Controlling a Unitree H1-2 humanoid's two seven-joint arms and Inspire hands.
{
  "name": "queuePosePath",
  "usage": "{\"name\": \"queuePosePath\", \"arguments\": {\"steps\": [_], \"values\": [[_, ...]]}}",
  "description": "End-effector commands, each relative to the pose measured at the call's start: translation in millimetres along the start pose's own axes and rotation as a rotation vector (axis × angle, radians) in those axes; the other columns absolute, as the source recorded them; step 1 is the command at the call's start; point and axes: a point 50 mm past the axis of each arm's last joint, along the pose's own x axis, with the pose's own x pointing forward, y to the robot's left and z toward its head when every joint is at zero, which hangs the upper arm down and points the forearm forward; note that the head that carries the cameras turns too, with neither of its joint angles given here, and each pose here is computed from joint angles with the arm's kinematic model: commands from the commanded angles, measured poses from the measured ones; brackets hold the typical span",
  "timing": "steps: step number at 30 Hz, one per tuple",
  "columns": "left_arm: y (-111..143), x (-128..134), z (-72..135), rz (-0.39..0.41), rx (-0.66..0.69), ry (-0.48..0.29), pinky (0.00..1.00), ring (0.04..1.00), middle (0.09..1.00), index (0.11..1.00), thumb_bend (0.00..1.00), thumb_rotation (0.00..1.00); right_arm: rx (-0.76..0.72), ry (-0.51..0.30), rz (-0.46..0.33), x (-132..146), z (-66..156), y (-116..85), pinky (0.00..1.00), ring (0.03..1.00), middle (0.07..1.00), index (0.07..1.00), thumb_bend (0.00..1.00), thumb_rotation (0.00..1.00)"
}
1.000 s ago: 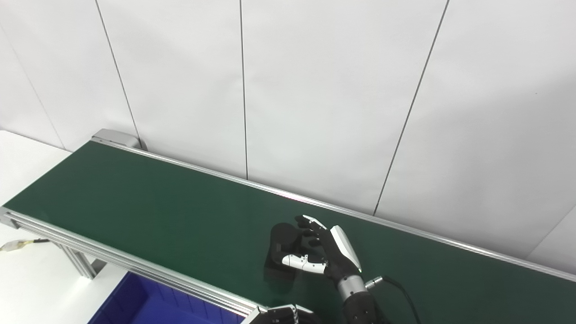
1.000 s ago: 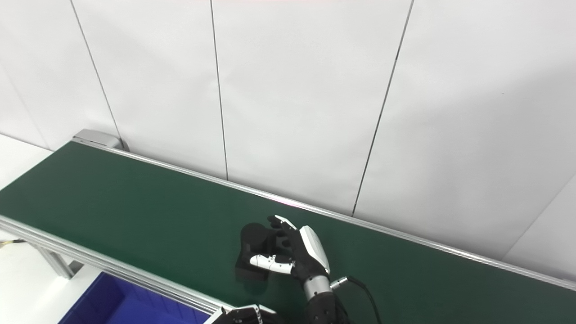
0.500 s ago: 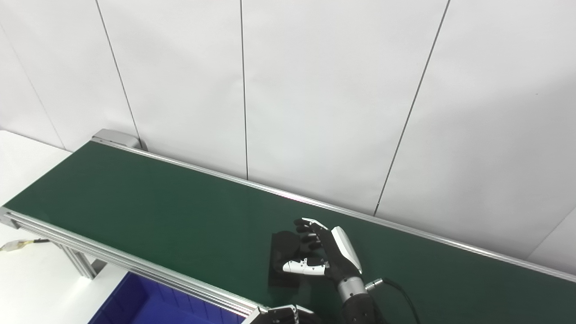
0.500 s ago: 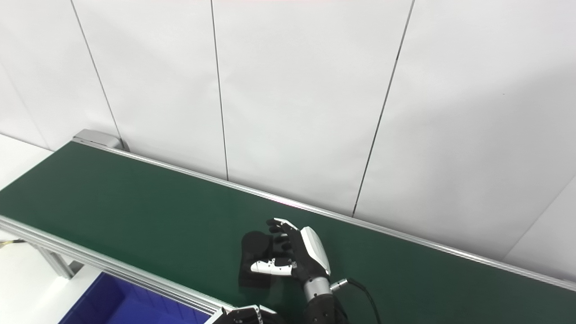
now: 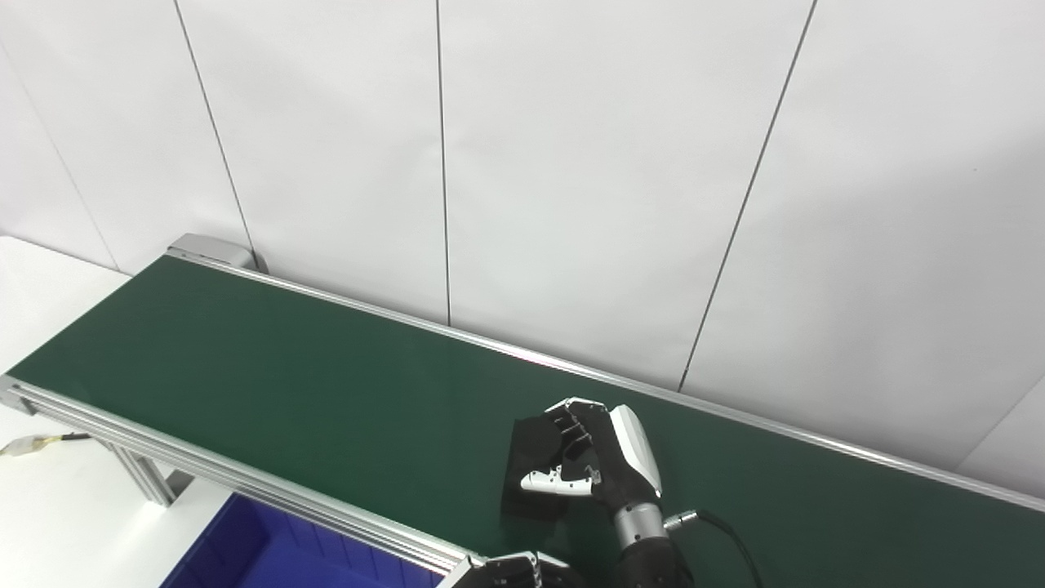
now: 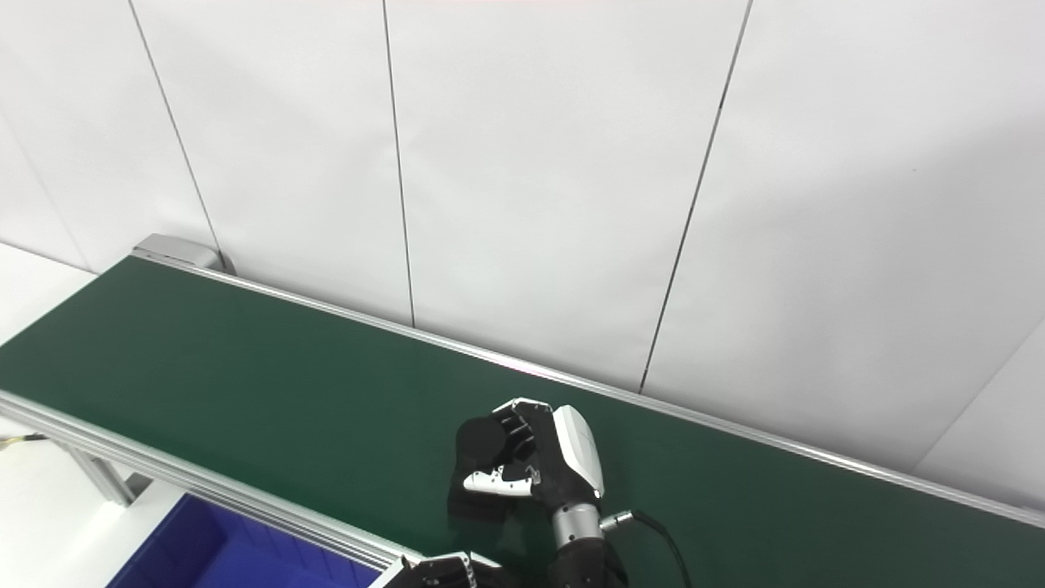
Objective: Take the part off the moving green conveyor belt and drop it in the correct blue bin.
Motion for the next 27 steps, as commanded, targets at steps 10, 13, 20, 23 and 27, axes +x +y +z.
{"name": "queuePosePath", "arguments": {"steps": [10, 13, 20, 23, 27], "values": [[-5.0, 6.8, 11.9, -0.008, -0.001, -0.093, 0.61, 0.633, 0.648, 0.661, 0.89, 0.64, 0.03, -0.146, -0.1, 9.4, 29.3, -5.1, 0.42, 0.475, 0.467, 0.499, 0.53, 0.0], [-5.4, 6.8, 11.5, -0.007, -0.002, -0.094, 0.62, 0.634, 0.648, 0.661, 0.89, 0.64, 0.042, -0.149, -0.104, 9.3, 29.6, -6.0, 0.42, 0.473, 0.464, 0.502, 0.53, 0.0], [-5.3, 6.1, 11.0, -0.006, -0.001, -0.092, 0.62, 0.642, 0.654, 0.664, 0.88, 0.65, 0.083, -0.153, -0.131, 3.6, 35.3, -13.5, 0.38, 0.446, 0.446, 0.51, 0.53, 0.0], [-4.4, 5.3, 10.6, -0.002, 0.0, -0.091, 0.62, 0.644, 0.655, 0.664, 0.88, 0.65, 0.108, -0.153, -0.153, -2.5, 41.6, -22.3, 0.37, 0.438, 0.442, 0.511, 0.53, 0.0], [-2.8, 3.9, 11.2, 0.002, 0.001, -0.09, 0.62, 0.647, 0.659, 0.664, 0.88, 0.65, 0.137, -0.183, -0.183, -10.7, 49.2, -35.3, 0.37, 0.445, 0.454, 0.505, 0.53, 0.0]]}}
